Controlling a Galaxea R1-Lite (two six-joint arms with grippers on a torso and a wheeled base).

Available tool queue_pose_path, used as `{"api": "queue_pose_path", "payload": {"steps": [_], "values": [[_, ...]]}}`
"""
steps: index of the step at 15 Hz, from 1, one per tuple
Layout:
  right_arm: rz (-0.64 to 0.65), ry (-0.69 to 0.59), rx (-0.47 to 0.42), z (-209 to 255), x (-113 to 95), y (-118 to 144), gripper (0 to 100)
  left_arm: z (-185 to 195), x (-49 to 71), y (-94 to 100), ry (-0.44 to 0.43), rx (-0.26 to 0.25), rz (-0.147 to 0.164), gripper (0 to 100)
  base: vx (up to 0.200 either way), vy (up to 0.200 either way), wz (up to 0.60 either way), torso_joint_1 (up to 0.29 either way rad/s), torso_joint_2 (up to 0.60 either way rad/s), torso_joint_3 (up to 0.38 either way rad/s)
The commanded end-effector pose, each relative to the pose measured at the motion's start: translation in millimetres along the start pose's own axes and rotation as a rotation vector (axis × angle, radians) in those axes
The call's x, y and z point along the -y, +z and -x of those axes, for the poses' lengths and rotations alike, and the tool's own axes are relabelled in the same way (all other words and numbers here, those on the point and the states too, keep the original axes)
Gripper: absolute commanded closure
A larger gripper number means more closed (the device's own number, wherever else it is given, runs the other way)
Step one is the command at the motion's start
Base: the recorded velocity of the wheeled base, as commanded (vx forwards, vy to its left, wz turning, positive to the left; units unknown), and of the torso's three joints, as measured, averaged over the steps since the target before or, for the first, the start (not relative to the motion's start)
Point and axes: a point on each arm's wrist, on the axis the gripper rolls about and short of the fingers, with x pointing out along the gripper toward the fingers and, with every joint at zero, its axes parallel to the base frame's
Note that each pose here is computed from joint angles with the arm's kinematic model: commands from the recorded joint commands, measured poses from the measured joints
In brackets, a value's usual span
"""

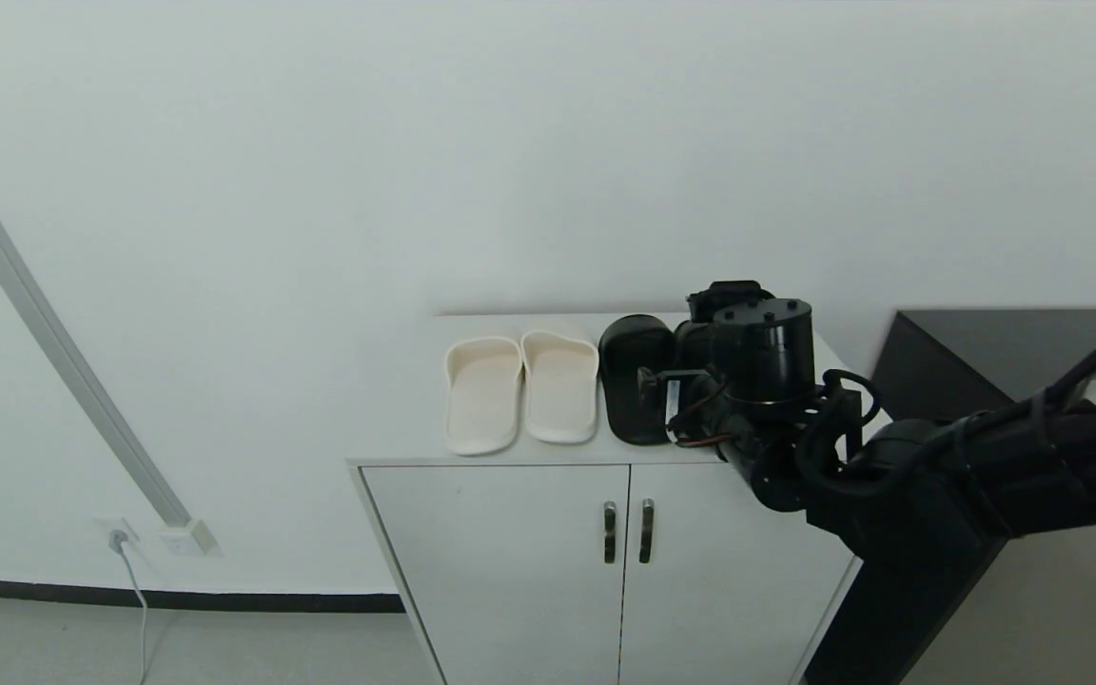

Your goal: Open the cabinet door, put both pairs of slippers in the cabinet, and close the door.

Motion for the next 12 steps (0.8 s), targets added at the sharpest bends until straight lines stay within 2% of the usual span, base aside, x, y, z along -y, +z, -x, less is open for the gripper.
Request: {"api": "queue_pose_path", "payload": {"steps": [1,5,12], "values": [[0.015,-0.019,-0.003,-21.3,-1.3,-5.7,0,-0.1,0.0,0.1,0.001,-0.001,0.002,100,0.0,0.0,0.0,0.0,0.0,0.0],[0.032,-0.057,0.012,-51.7,3.8,-0.7,0,-0.1,0.0,0.1,0.001,-0.001,0.0,100,0.0,0.0,0.0,0.0,0.0,0.0],[0.04,-0.069,-0.019,-88.1,4.1,3.7,0,-0.1,0.0,0.1,0.001,-0.001,0.002,100,0.0,0.0,0.0,0.0,0.0,0.0]]}}
